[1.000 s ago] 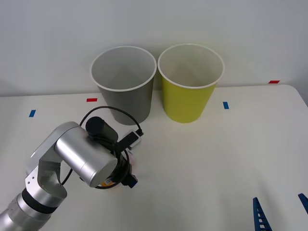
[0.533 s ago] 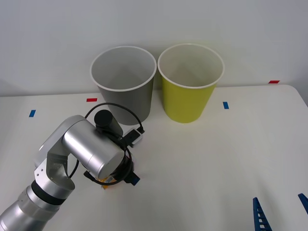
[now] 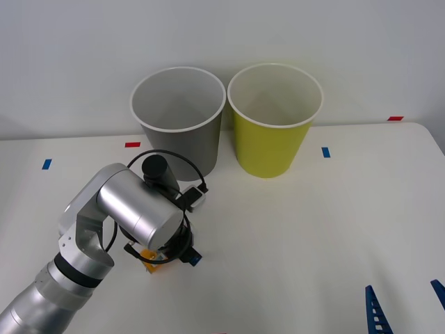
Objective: Put cans in the gray bin and PET bottles in the light green bin.
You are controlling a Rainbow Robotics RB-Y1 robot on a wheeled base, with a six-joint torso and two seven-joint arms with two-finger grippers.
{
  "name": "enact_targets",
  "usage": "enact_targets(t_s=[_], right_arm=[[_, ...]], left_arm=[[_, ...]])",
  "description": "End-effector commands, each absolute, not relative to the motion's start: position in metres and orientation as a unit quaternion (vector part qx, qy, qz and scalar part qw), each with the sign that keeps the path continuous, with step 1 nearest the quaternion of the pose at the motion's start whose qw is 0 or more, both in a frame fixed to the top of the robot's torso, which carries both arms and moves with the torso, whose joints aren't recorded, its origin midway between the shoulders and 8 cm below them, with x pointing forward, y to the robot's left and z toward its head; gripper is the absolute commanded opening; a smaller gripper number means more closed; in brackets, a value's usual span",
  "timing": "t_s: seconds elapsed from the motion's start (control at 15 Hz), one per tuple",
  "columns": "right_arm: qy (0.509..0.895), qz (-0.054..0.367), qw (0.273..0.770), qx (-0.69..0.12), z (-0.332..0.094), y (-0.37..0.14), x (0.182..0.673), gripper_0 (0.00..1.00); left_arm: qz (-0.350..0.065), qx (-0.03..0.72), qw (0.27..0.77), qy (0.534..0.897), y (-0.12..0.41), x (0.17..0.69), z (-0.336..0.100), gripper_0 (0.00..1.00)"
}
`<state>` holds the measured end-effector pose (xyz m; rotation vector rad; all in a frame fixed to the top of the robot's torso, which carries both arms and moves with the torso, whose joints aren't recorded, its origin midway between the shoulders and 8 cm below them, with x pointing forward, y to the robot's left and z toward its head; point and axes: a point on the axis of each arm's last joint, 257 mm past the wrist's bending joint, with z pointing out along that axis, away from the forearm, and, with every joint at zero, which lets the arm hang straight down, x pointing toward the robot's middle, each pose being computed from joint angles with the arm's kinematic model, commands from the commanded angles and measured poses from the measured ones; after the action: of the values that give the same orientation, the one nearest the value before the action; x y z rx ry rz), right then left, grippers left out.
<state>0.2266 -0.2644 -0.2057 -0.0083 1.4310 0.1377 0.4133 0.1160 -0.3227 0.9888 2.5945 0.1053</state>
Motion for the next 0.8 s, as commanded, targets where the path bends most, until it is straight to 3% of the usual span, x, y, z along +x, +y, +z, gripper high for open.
enact_targets(t_s=[0.07,0.8], right_arm=[[0.655,0.063,0.753,-0.004,-0.206,-0.264,0.227,1.00],[0.655,0.063,0.753,-0.004,-0.206,-0.264,0.227,1.00]], left_arm=[[0.036,0.347,0.181,0.919,0.119,0.415,-0.322,0.00],[0.026,0.332,0.197,0.922,0.110,0.418,-0.312,0.00]])
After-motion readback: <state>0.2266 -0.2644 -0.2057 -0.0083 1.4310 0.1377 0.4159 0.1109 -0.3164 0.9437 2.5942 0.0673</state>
